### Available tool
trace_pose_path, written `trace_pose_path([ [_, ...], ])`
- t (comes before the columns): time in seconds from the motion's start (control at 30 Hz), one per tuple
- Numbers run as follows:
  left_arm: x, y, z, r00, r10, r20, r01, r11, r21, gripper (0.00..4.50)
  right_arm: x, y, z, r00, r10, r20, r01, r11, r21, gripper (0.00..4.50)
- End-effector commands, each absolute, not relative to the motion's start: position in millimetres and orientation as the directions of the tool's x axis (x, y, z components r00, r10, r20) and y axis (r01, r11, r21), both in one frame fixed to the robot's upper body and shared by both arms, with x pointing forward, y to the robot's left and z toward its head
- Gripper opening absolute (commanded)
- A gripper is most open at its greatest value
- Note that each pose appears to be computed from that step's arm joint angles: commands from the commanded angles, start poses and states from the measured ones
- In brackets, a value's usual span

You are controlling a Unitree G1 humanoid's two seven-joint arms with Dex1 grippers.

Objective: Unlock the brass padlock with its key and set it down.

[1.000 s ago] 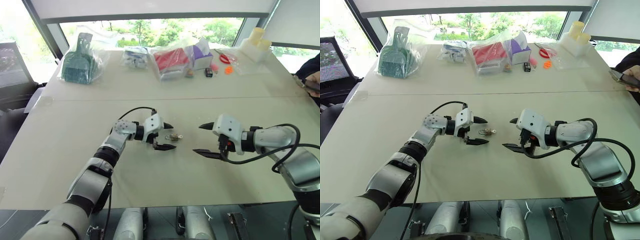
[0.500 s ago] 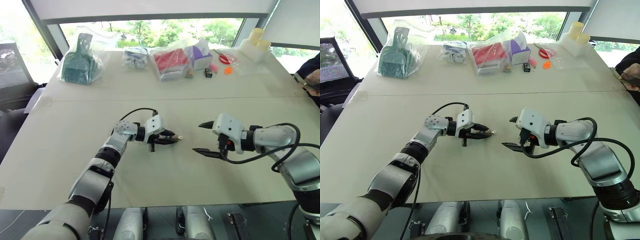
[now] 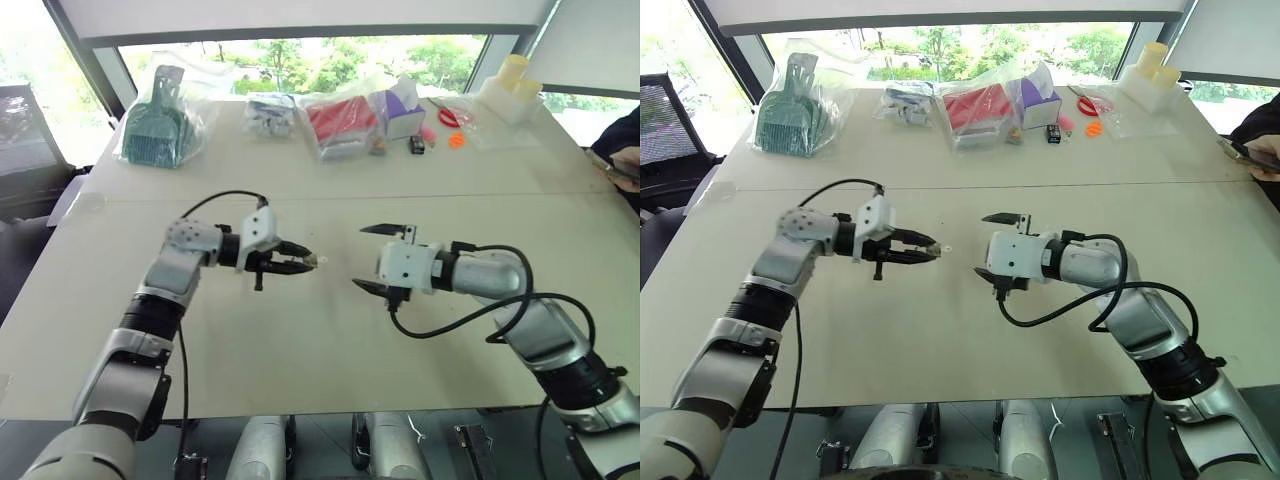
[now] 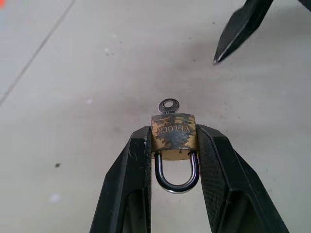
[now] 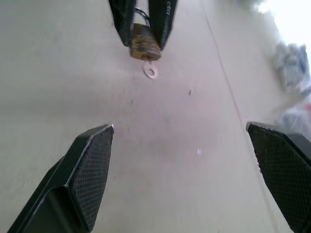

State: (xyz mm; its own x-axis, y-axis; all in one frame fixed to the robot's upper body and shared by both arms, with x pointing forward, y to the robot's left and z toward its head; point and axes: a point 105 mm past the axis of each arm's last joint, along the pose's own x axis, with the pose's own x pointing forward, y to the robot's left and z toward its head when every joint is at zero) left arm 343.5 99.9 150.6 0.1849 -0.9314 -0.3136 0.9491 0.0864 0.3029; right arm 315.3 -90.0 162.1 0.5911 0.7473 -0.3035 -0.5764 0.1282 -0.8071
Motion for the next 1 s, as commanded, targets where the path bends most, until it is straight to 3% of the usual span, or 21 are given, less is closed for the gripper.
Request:
trace_pose_path([
  [0.03,343,97,181,0.203,-0.947,-0.251,0.925,0.101,0.365,0.74,318,-77,178,0.597,0.773,-0.212,-0.456,0.110,-0.883,4.50],
  [0.4,341,88,187,0.199,-0.950,-0.240,0.923,0.099,0.373,0.74,322,-60,184,0.578,0.801,-0.154,-0.369,0.089,-0.925,4.50],
  [0.5,341,86,187,0.196,-0.952,-0.235,0.921,0.097,0.377,0.74,323,-59,185,0.577,0.803,-0.148,-0.363,0.090,-0.928,3.70],
  [0.73,339,82,188,0.184,-0.956,-0.226,0.921,0.088,0.378,0.74,323,-52,186,0.566,0.811,-0.145,-0.352,0.079,-0.933,0.16],
  [1.0,339,82,190,0.206,-0.951,-0.230,0.891,0.084,0.447,0.74,325,-49,189,0.542,0.824,-0.166,-0.383,0.067,-0.921,0.06],
])
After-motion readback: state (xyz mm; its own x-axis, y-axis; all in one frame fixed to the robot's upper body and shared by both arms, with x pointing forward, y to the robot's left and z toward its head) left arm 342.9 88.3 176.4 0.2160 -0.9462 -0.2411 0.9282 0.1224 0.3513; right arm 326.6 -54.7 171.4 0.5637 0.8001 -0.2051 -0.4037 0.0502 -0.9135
